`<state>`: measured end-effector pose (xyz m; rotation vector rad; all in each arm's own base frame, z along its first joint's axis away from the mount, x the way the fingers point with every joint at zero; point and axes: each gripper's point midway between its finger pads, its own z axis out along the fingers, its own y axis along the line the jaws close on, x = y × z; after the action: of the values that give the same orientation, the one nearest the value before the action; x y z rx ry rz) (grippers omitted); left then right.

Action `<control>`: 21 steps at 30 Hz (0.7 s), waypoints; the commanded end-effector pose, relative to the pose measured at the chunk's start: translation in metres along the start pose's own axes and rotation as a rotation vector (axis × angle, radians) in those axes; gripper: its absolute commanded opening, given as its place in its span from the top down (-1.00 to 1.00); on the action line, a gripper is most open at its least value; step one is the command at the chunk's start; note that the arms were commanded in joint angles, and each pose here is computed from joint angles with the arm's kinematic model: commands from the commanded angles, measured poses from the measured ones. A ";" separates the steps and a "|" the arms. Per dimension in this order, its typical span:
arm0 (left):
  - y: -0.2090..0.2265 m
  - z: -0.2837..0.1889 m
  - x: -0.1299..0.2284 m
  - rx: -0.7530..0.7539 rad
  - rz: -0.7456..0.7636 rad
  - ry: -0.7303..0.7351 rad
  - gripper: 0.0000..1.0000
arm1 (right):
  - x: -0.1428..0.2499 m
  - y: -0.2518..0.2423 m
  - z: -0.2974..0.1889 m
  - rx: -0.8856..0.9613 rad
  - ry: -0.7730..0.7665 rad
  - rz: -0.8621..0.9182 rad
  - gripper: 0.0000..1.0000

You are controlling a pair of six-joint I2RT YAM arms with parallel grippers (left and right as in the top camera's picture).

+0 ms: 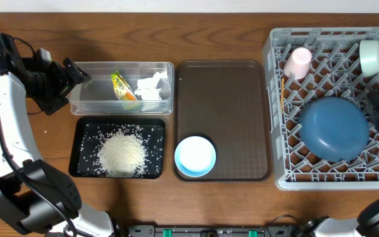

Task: Sort waste into correct bins and load items into the dishwasher rack
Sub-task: 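Lower the teal plate into the rack's right side and release it, then return the right gripper to the light blue bowl on the tray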

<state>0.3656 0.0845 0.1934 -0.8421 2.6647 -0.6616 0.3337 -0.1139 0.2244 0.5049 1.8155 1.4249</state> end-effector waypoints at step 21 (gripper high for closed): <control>-0.006 -0.011 -0.003 0.007 0.020 -0.032 -0.93 | 0.359 0.024 0.224 0.335 0.955 -1.019 -0.33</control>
<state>0.3655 0.0845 0.1933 -0.8424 2.6651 -0.6612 0.2697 0.2893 0.1201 -0.9994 2.4572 0.9469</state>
